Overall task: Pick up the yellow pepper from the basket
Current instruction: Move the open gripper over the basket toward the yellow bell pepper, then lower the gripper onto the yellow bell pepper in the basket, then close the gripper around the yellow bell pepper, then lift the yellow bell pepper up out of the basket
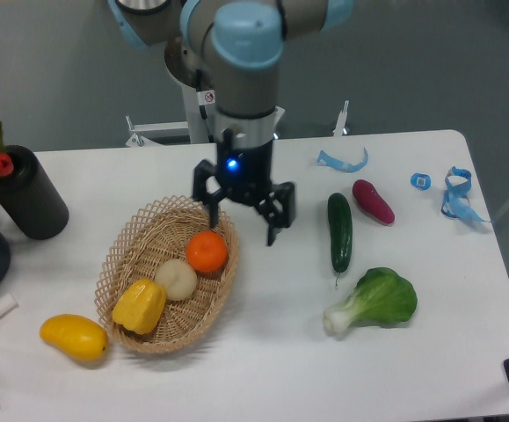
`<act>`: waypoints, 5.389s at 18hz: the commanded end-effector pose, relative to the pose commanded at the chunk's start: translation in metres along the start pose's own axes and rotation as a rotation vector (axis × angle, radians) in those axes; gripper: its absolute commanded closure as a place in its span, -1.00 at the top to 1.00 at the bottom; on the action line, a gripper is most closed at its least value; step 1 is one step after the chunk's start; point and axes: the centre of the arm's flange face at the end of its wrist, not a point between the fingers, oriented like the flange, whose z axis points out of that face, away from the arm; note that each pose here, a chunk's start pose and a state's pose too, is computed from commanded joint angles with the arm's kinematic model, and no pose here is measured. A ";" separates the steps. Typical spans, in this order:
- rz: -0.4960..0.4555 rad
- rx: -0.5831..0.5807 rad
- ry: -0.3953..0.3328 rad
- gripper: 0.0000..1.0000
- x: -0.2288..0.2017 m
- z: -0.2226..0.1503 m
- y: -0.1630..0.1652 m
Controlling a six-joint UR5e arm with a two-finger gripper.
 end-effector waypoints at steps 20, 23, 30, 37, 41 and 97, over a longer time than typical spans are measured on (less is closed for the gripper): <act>0.261 -0.140 0.105 1.00 0.090 0.126 -0.029; 0.207 -0.145 0.103 1.00 0.090 0.131 -0.031; 0.170 -0.144 0.094 1.00 0.090 0.136 -0.031; 0.158 -0.175 0.077 1.00 0.100 0.148 -0.028; 0.160 -0.186 0.082 1.00 0.102 0.155 -0.026; 0.030 0.081 -0.217 -0.14 -0.103 -0.023 -0.058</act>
